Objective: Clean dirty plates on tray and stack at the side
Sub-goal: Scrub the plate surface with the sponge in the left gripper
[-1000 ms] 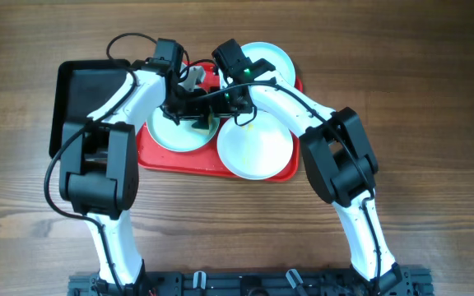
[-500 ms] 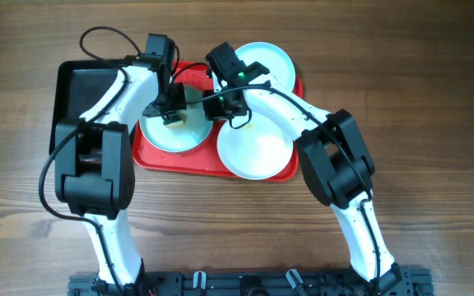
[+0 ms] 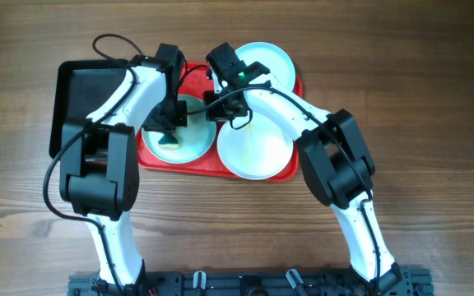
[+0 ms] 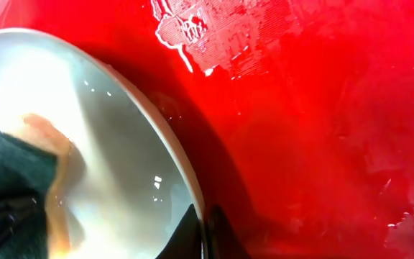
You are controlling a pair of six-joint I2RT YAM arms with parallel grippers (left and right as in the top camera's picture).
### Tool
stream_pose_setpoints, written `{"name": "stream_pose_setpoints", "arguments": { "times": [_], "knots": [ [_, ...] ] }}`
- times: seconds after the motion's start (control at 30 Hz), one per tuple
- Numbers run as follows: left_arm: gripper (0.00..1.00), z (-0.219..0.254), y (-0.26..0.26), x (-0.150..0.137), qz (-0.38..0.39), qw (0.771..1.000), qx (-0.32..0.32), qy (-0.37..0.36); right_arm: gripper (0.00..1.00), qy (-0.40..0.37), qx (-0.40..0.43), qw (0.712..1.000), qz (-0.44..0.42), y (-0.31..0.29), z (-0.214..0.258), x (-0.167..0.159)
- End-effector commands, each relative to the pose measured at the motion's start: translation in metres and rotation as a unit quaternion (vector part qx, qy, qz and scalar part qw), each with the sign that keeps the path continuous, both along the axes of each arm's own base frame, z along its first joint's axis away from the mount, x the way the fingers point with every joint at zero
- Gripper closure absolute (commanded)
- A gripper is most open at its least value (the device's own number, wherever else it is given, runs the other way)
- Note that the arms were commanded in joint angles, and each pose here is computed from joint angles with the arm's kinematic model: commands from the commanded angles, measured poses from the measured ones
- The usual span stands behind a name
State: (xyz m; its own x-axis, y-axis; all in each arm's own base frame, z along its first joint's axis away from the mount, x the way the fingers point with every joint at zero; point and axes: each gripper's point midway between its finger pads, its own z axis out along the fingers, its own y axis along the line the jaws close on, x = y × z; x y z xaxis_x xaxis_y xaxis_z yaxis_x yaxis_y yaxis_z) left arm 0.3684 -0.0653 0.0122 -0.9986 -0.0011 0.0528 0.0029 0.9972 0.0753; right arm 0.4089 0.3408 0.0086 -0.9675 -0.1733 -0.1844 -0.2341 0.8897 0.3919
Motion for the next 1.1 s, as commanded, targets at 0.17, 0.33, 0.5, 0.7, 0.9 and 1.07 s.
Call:
{"name": "stream_pose_setpoints", "arguments": {
  "times": [0.17, 0.33, 0.5, 0.7, 0.9, 1.07],
  "knots": [
    [0.96, 0.002, -0.094, 0.013, -0.068, 0.962, -0.263, -0.022, 0.96, 0.012, -0.015, 1.000, -0.005, -0.007, -0.016, -0.002],
    [0.96, 0.004, -0.096, 0.037, -0.066, 0.960, -0.265, -0.069, 0.96, 0.012, -0.015, 1.000, -0.005, -0.007, -0.016, -0.002],
    [0.96, -0.007, -0.047, 0.063, 0.016, 0.983, -0.141, -0.116, 0.96, 0.013, -0.015, 1.000, -0.005, -0.007, -0.016, -0.003],
    [0.96, -0.005, 0.038, 0.073, 0.114, 0.980, 0.044, -0.157, 0.96, 0.012, -0.015, 1.000, -0.005, -0.007, -0.016, -0.002],
    [0.96, 0.008, 0.056, 0.053, 0.113, 0.980, 0.097, -0.133, 0.96, 0.012, -0.015, 1.000, -0.005, -0.007, -0.016, -0.002],
    [0.96, 0.019, 0.054, 0.025, 0.100, 0.986, 0.107, -0.086, 0.96, 0.012, -0.015, 1.000, -0.005, -0.007, -0.016, -0.002]
  ]
}}
